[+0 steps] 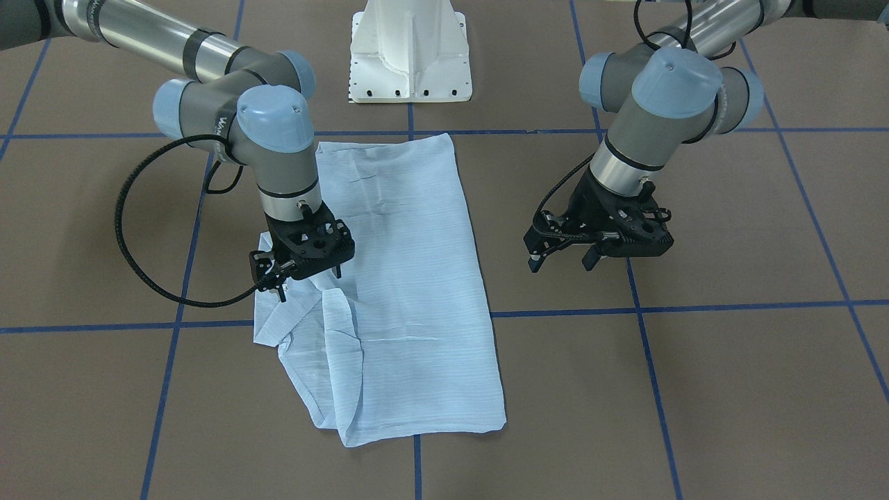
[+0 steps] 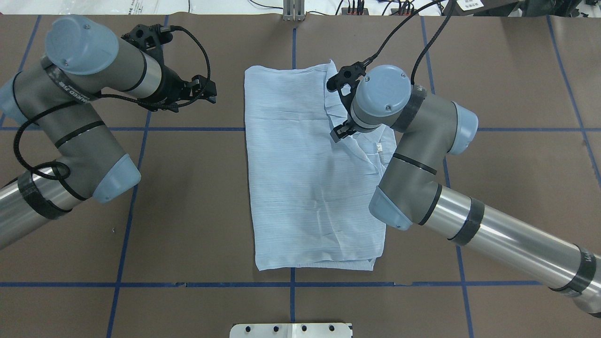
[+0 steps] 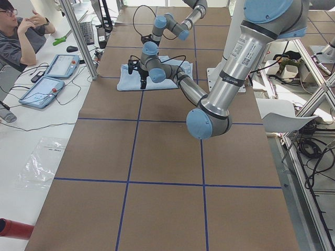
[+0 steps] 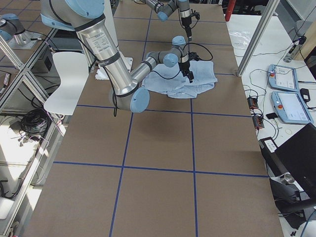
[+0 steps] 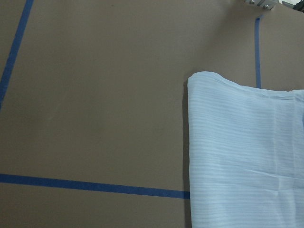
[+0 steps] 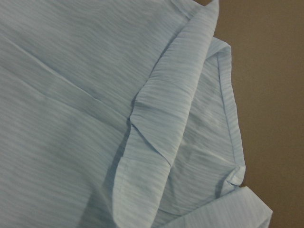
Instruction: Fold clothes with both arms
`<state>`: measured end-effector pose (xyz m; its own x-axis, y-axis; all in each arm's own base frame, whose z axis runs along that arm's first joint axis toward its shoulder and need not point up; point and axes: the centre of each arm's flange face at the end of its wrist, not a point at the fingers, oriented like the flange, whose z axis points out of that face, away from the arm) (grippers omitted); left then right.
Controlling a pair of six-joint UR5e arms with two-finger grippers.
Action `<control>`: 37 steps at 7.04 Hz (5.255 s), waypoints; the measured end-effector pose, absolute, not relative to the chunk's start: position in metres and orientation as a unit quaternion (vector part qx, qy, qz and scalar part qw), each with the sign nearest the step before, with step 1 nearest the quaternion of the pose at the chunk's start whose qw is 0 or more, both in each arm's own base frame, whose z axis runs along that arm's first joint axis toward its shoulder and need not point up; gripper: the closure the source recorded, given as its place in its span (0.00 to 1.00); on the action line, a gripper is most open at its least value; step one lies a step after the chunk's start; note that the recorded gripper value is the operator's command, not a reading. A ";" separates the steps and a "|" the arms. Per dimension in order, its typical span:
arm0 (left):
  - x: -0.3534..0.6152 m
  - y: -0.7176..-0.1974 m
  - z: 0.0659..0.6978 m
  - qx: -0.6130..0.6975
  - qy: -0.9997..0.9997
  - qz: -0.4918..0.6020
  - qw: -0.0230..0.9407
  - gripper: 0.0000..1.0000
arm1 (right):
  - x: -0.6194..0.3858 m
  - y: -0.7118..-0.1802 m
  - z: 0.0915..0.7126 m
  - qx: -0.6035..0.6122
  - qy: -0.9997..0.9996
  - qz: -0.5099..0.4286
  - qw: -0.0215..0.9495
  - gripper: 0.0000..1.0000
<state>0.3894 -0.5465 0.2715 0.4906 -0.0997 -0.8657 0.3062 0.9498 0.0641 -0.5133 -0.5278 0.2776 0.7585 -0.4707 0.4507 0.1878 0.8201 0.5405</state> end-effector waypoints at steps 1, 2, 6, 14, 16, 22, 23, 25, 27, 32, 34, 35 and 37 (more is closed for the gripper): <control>0.390 -0.547 0.274 0.104 0.489 -0.119 0.858 0.00 | -0.529 -0.527 0.284 0.242 -0.296 -0.186 0.905 0.00; 0.391 -0.548 0.276 0.103 0.488 -0.119 0.858 0.00 | -0.540 -0.522 0.287 0.243 -0.295 -0.191 0.904 0.00; 0.391 -0.548 0.272 0.105 0.490 -0.118 0.857 0.00 | -0.545 -0.531 0.317 0.238 -0.265 -0.192 0.914 0.00; 0.397 -0.514 0.217 0.068 0.540 -0.108 0.832 0.00 | -0.380 -0.594 0.374 0.190 -0.341 -0.197 0.899 0.00; 0.444 -0.426 0.202 0.015 0.556 -0.127 0.821 0.01 | -0.353 -0.552 0.379 0.160 -0.385 -0.176 0.892 0.00; 0.581 -0.259 0.242 -0.066 0.476 -0.161 0.862 0.15 | -0.344 -0.429 0.335 0.059 -0.476 -0.058 0.875 0.00; 0.590 -0.253 0.248 -0.069 0.470 -0.158 0.866 0.23 | -0.347 -0.423 0.331 0.055 -0.479 -0.055 0.874 0.00; 0.594 -0.250 0.249 -0.071 0.468 -0.155 0.867 0.34 | -0.348 -0.418 0.327 0.055 -0.483 -0.055 0.872 0.00; 0.594 -0.250 0.245 -0.070 0.470 -0.154 0.866 0.36 | -0.347 -0.417 0.325 0.056 -0.484 -0.055 0.872 0.00; 0.590 -0.260 0.235 -0.061 0.479 -0.154 0.862 0.37 | -0.346 -0.417 0.330 0.054 -0.480 -0.054 0.874 0.00; 0.591 -0.261 0.236 -0.061 0.477 -0.155 0.863 0.40 | -0.347 -0.416 0.330 0.054 -0.480 -0.055 0.874 0.00; 0.592 -0.262 0.238 -0.061 0.476 -0.156 0.864 0.42 | -0.347 -0.416 0.330 0.054 -0.480 -0.055 0.874 0.00; 0.594 -0.261 0.240 -0.062 0.474 -0.156 0.865 0.50 | -0.347 -0.416 0.330 0.054 -0.480 -0.054 0.874 0.00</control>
<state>0.5943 -0.2613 0.2397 0.5030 -0.3281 -0.7995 0.2099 0.9438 -0.2553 -0.3465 -0.4164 0.3301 0.5326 -0.1470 0.8335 0.0435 0.9883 0.1465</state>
